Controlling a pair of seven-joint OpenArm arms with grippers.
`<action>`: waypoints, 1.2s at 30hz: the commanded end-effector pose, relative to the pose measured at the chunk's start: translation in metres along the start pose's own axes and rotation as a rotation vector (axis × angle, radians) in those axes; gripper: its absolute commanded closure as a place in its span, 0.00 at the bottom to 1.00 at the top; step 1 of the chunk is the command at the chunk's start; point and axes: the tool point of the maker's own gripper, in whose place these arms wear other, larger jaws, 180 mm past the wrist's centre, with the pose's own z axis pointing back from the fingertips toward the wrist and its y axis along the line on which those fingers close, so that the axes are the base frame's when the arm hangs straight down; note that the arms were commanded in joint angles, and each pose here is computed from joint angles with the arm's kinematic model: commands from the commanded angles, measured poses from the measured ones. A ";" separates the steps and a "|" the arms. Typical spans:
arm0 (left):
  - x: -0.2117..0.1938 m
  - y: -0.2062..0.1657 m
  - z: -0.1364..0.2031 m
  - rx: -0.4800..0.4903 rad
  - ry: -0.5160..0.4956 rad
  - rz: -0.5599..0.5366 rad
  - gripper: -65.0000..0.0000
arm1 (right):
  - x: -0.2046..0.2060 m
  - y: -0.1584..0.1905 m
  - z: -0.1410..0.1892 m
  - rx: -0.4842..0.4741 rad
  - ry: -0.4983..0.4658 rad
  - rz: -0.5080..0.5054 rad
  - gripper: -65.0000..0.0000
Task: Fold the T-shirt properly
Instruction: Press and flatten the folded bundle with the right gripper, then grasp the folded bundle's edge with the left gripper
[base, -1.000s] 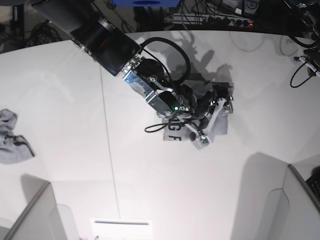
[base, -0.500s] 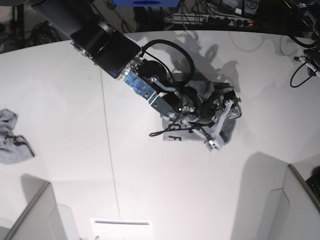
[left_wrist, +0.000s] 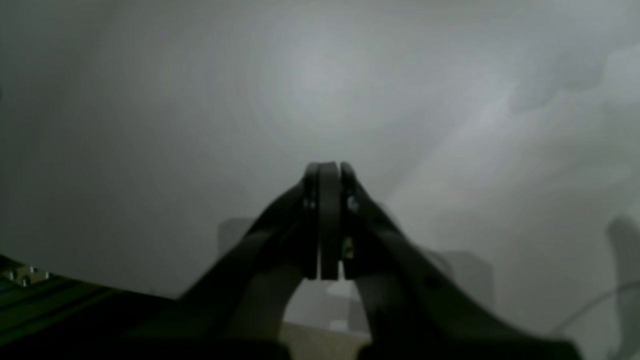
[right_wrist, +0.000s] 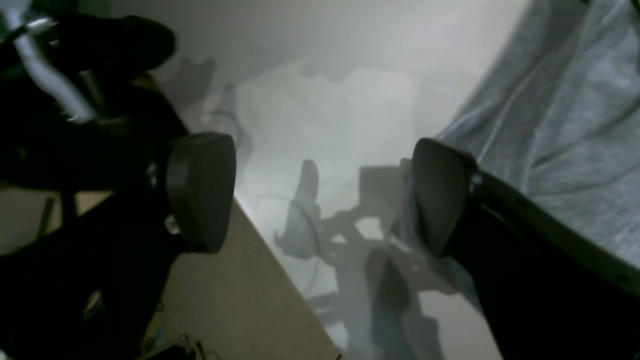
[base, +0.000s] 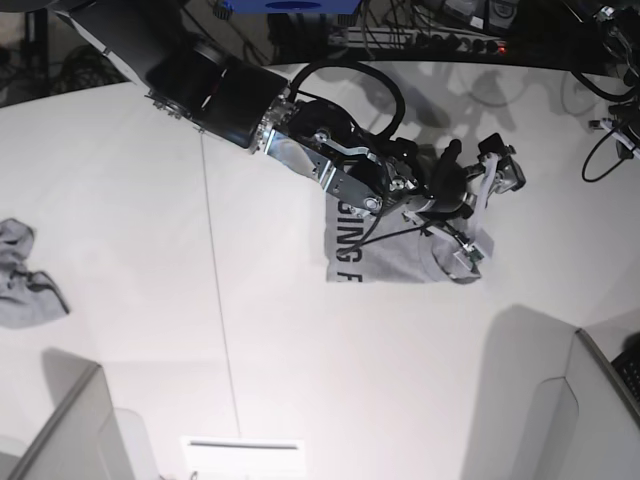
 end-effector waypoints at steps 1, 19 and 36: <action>0.018 0.007 0.005 0.013 -0.049 -0.024 1.00 | 0.026 0.022 0.009 0.054 -0.073 0.041 0.23; 0.039 -0.038 0.011 -0.237 -0.117 0.103 1.00 | 0.045 -0.117 0.071 -0.164 -0.246 -0.253 0.77; 0.085 -0.174 -0.006 -0.591 -0.218 0.135 0.12 | -0.012 -0.216 0.177 -0.371 -0.455 -0.561 1.00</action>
